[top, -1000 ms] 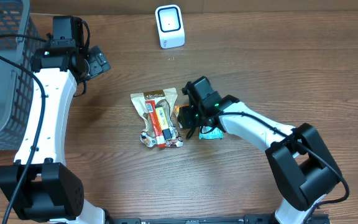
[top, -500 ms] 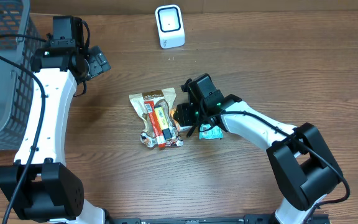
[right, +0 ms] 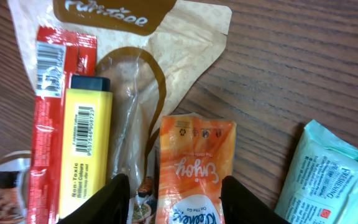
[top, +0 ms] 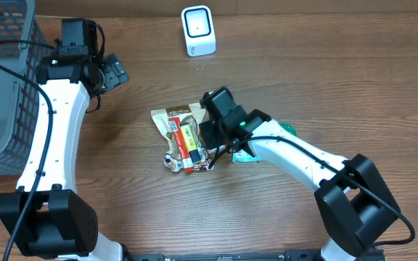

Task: Scan the item barcode

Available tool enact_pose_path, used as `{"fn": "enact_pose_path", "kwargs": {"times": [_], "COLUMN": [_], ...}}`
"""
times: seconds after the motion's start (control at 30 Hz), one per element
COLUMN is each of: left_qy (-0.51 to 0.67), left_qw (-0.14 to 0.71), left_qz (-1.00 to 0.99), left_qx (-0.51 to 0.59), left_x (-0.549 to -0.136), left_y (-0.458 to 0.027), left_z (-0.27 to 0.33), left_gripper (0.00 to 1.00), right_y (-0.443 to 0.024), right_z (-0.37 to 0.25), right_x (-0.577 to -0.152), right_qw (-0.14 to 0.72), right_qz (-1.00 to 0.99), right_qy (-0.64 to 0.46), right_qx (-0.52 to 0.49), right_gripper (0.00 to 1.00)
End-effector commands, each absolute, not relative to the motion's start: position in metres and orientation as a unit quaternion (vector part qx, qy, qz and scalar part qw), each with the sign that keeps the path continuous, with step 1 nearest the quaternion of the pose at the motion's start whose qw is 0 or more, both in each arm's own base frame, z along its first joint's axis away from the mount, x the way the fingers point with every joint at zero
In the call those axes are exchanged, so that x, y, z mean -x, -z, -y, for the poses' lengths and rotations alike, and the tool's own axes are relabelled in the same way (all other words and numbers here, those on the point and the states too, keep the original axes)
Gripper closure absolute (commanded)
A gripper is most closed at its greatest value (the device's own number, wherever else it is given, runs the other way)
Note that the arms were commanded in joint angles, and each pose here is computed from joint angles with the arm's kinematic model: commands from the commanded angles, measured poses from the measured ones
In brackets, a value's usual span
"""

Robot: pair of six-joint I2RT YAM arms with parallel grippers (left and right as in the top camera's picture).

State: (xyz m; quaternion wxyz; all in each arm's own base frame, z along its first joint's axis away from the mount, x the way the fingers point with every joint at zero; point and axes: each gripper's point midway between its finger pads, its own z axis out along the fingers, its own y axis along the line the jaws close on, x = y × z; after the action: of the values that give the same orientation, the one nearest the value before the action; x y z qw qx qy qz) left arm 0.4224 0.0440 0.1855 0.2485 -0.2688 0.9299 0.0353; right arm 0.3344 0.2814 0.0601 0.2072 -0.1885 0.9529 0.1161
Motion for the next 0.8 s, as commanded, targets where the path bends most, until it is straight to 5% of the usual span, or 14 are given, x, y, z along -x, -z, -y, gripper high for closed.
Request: {"fn": "enact_pose_path", "kwargs": {"times": [0.0, 0.77], "left_qy": [-0.038, -0.038], "left_qw": [0.255, 0.255], "left_qz": [-0.930, -0.930], "left_qx": [0.261, 0.261], "left_x": [-0.423, -0.423], "left_y": [-0.191, -0.191], "left_z": [-0.046, -0.046], "left_gripper": [0.00, 0.00], "right_y": [-0.068, -0.003], "right_z": [-0.278, -0.268], "right_x": [-0.340, -0.328], "right_qw": [0.242, 0.191], "right_qz": [-0.948, -0.959], "right_qy": [-0.074, -0.004], "right_qx": [0.194, 0.211], "right_gripper": [0.52, 0.52]}}
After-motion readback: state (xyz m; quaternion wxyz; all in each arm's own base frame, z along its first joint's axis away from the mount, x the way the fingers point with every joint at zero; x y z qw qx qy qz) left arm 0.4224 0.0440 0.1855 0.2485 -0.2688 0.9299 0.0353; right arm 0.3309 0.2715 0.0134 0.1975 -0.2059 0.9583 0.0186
